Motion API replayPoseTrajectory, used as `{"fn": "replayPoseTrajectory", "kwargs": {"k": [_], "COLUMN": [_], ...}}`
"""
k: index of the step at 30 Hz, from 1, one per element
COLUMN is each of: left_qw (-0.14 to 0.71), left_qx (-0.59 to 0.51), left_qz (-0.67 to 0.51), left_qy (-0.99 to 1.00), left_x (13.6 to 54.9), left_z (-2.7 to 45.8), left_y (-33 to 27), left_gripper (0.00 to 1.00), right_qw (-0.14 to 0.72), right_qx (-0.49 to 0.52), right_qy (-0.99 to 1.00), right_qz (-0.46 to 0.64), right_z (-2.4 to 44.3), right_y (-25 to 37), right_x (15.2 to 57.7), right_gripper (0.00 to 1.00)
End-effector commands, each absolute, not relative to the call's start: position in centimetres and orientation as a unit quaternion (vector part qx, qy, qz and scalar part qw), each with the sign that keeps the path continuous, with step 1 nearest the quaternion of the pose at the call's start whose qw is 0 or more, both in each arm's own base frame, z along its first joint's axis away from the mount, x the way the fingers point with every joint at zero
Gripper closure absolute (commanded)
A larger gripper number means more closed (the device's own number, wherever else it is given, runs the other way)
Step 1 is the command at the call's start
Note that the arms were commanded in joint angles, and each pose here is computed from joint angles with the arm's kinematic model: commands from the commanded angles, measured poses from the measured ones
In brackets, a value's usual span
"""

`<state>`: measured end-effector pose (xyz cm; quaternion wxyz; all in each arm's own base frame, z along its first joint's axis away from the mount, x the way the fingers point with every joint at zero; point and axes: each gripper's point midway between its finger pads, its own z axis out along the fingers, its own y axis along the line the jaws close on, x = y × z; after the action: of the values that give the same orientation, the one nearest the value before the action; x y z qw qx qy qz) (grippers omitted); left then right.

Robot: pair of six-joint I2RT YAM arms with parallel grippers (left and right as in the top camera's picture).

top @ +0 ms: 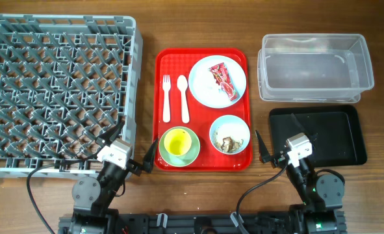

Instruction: Sort waste into correct bins and load items into the dishwasher rack

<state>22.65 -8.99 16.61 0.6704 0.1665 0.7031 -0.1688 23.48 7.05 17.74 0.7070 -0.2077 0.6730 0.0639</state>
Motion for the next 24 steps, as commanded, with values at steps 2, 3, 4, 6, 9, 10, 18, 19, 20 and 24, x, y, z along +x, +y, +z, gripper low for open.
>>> {"fn": "replayPoseTrajectory", "kwargs": {"k": [2, 3, 4, 6, 9, 10, 18, 19, 20, 24], "left_qw": [0.671, 0.671, 0.671, 0.671, 0.671, 0.671, 0.671, 0.671, 0.672, 0.638], "left_qx": [0.163, 0.163, 0.163, 0.163, 0.163, 0.163, 0.163, 0.163, 0.163, 0.248], "left_qz": [-0.167, -0.167, -0.167, -0.167, -0.167, -0.167, -0.167, -0.167, -0.167, -0.278], "left_qy": [0.704, 0.704, 0.704, 0.704, 0.704, 0.704, 0.704, 0.703, 0.703, 0.674], "left_x": [22.7, 22.7, 22.7, 22.7, 22.7, 22.7, 22.7, 22.7, 22.7, 19.8], "left_z": [16.4, 16.4, 16.4, 16.4, 16.4, 16.4, 16.4, 16.4, 16.4, 16.6], "left_y": [-8.9, -8.9, -8.9, -8.9, -8.9, -8.9, -8.9, -8.9, -8.9, -13.0], "left_gripper": [0.00, 0.00, 0.00, 0.00, 0.00, 0.00, 0.00, 0.00, 0.00, 0.00], "right_qw": [0.709, 0.709, 0.709, 0.709, 0.709, 0.709, 0.712, 0.710, 0.702, 0.658], "right_qx": [-0.214, -0.214, -0.214, -0.214, -0.214, -0.214, -0.214, -0.215, -0.218, -0.289], "right_qy": [0.668, 0.668, 0.668, 0.668, 0.668, 0.668, 0.666, 0.666, 0.665, 0.617], "right_qz": [0.067, 0.067, 0.067, 0.067, 0.067, 0.067, 0.067, 0.080, 0.134, 0.320], "right_z": [17.9, 17.9, 17.9, 17.9, 17.9, 17.9, 18.1, 18.0, 18.0, 19.5], "right_y": [7.3, 7.3, 7.3, 7.3, 7.3, 7.3, 7.3, 7.6, 8.8, 13.8], "right_x": [23.4, 23.4, 23.4, 23.4, 23.4, 23.4, 23.4, 23.2, 22.6, 18.3], "right_gripper": [0.00, 0.00, 0.00, 0.00, 0.00, 0.00, 0.00, 0.00, 0.00, 0.00]}}
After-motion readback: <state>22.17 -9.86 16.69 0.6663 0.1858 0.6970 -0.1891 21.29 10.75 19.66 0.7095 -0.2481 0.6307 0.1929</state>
